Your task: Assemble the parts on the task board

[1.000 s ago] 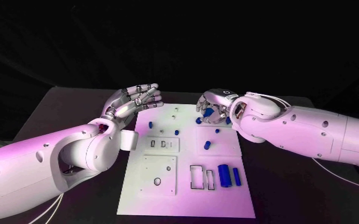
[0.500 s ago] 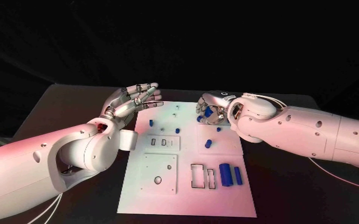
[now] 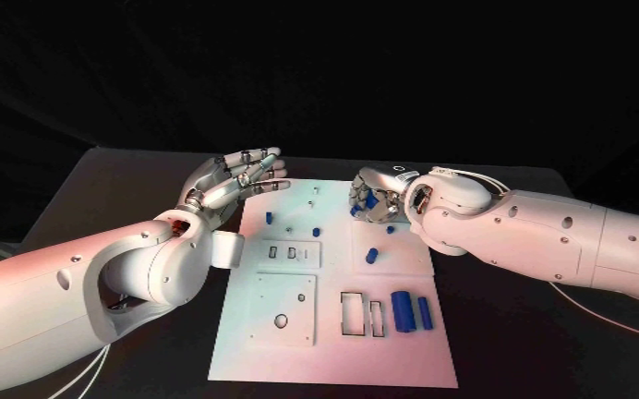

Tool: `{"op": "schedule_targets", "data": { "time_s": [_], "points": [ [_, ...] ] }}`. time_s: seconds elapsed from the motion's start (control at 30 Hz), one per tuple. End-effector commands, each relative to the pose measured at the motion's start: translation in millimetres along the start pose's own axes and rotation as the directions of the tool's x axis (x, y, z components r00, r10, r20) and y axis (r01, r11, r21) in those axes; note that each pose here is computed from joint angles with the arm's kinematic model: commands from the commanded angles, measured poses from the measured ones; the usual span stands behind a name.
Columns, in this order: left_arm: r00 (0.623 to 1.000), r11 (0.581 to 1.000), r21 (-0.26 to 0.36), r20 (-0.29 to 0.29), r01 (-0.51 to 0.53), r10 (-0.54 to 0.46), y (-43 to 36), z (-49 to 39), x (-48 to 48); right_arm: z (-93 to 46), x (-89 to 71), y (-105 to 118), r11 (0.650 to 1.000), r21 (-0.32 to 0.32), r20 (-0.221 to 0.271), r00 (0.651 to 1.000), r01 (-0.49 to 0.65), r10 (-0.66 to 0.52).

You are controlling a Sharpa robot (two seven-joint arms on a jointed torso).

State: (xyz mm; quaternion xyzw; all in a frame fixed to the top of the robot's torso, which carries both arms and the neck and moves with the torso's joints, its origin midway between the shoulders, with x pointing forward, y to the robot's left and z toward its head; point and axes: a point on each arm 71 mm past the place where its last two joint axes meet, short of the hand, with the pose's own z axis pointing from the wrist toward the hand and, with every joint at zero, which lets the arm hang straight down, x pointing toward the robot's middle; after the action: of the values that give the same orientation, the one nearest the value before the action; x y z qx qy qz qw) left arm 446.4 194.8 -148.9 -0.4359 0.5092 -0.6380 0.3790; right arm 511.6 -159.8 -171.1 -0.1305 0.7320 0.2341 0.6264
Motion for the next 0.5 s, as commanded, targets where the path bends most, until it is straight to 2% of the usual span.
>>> {"op": "schedule_targets", "data": {
  "time_s": [0.03,0.5],
  "points": [
    [1.000,1.000,0.004,-0.012,0.008,-0.008,-1.3,0.3,0.0,-0.2,-1.9,0.0,1.000,-0.009,0.032,0.999,-0.008,0.009],
    [1.000,1.000,0.001,-0.010,0.009,-0.009,-1.9,0.3,-0.3,-1.0,-7.2,2.6,1.000,-0.013,0.110,0.994,-0.010,0.012]
  ]
}}
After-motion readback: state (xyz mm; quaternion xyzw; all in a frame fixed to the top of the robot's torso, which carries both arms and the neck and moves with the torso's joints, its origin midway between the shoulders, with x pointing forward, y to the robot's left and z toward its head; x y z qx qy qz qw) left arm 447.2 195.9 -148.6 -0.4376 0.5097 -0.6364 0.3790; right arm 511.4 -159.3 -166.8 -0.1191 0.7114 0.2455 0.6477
